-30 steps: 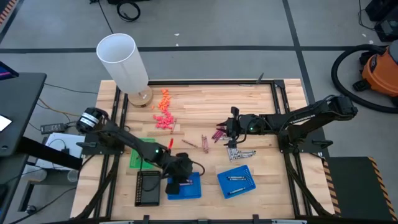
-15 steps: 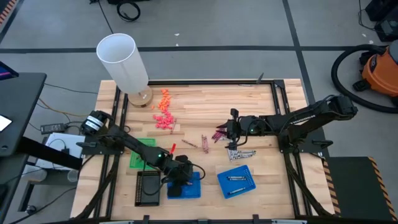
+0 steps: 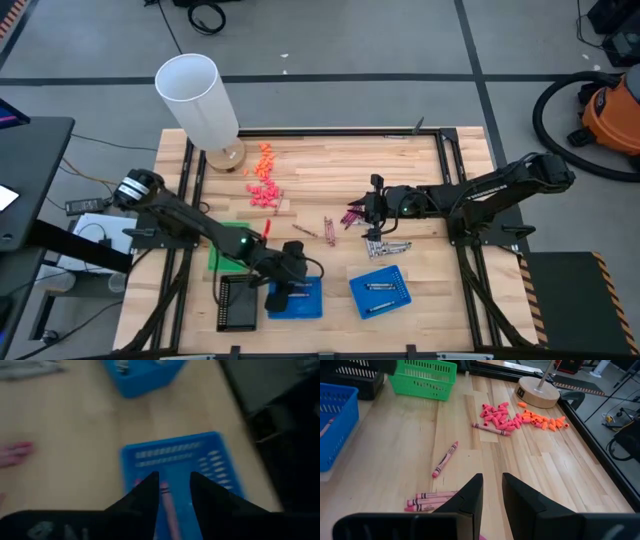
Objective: Sort crayons
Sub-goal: Put the pink crayon into the left blue basket
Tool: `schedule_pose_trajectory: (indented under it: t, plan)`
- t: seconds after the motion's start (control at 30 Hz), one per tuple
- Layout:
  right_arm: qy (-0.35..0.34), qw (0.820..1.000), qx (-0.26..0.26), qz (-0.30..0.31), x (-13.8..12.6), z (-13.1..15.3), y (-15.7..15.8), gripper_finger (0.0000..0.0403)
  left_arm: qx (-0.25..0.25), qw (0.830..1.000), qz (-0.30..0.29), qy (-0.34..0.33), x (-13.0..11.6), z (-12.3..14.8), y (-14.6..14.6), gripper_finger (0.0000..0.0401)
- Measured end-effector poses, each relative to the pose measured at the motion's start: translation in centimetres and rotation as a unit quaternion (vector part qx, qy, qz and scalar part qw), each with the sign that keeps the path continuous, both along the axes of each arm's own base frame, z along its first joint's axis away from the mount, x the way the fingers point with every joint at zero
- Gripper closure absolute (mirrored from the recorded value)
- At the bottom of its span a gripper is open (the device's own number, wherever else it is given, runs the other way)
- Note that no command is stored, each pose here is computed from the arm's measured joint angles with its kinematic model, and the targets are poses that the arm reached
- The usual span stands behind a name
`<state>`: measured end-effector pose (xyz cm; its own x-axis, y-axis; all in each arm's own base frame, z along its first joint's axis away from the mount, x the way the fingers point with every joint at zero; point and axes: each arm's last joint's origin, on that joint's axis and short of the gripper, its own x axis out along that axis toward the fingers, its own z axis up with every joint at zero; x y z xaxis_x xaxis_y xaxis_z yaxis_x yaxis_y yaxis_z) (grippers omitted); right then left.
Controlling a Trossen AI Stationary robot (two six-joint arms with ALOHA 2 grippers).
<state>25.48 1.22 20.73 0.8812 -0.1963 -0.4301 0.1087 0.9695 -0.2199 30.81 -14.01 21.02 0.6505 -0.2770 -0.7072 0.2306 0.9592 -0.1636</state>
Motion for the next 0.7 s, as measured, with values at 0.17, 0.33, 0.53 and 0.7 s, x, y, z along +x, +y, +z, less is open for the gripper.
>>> schedule_pose_trajectory:
  t: [0.17, 0.33, 0.53, 0.7]
  plan:
    - [0.000, 1.000, 0.000, 0.000, 0.0, 0.0, 0.0, 0.0320, 0.078, 0.996, 0.032, 0.008, -0.2, -0.2, 1.4, 0.0280]
    - [0.000, 1.000, 0.000, 0.000, 0.0, 0.0, 0.0, 0.0320, 0.112, 0.993, 0.035, 0.026, 0.5, -1.1, 3.0, 0.0280]
    - [-0.001, 1.000, 0.002, 0.000, 0.0, 0.0, 0.0, 0.0320, 0.138, 0.990, 0.036, 0.018, 1.2, -1.1, 5.1, 0.0280]
    - [0.000, 1.000, 0.001, 0.000, 0.0, 0.0, 0.0, 0.0320, 0.161, 0.986, 0.037, 0.019, 1.9, -1.5, 6.9, 0.0280]
